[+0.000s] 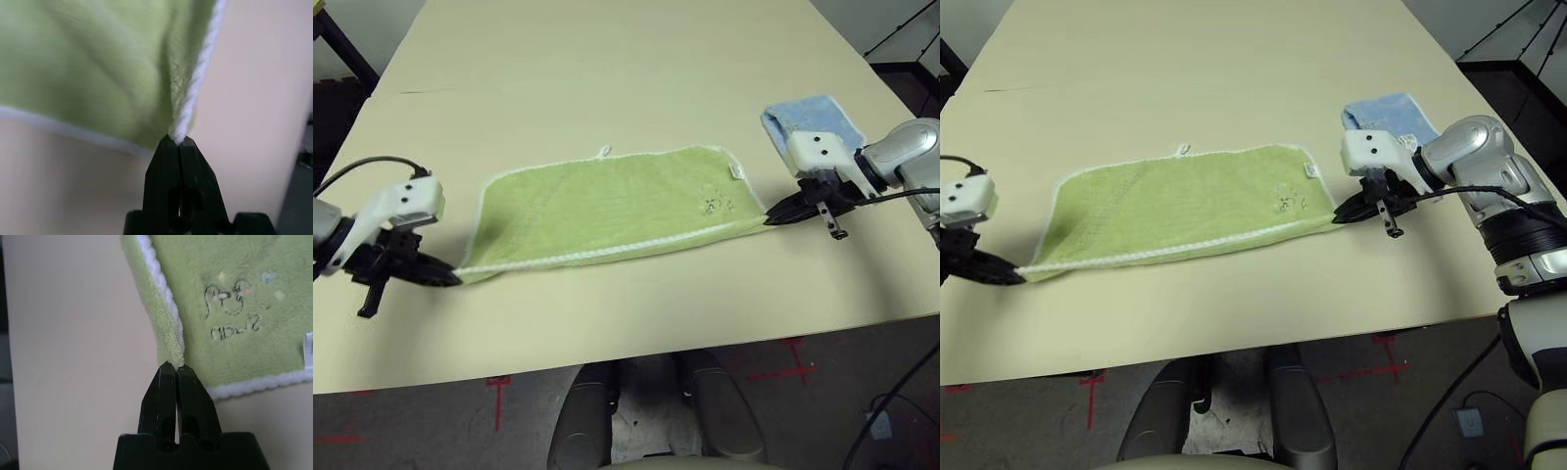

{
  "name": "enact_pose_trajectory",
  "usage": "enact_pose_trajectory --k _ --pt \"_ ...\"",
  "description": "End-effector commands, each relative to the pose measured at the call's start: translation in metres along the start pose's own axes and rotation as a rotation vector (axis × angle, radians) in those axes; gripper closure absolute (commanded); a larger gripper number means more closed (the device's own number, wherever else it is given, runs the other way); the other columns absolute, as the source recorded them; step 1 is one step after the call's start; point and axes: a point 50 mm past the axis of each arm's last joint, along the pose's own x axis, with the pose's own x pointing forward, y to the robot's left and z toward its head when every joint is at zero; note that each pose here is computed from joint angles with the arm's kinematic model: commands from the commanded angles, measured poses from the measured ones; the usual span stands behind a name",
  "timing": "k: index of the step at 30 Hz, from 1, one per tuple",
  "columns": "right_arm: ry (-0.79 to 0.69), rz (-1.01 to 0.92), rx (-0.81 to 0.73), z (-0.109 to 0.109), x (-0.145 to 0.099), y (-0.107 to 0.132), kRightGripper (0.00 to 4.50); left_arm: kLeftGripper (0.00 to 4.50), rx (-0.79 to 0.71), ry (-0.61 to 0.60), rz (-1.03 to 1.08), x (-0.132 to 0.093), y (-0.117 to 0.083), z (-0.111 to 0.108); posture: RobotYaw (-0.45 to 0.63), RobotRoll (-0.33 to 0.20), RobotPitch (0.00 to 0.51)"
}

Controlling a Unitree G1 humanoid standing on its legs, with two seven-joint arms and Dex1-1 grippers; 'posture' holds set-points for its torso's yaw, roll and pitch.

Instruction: Fold the towel and set it aside.

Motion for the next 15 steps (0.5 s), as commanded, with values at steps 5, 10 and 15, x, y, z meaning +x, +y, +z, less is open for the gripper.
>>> enact_pose_trajectory --k 5,10,15 --pt "-0.055 -0.185 0.058 -0.009 -0.015 -0.021 4.5 4.49 -0.038 0.0 0.106 -0.014 0.025 0.005 -0.04 0.0 0.233" --pt "-0.017 -0.316 0.015 -0.013 -0.015 -0.034 4.5 4.49 -0.048 0.009 0.141 -0.017 0.034 0.005 -0.04 0.0 0.232" --pt "0.017 -0.425 -0.017 -0.014 -0.005 -0.045 4.5 4.49 -0.054 0.009 0.206 -0.014 0.046 0.005 -0.04 0.0 0.235"
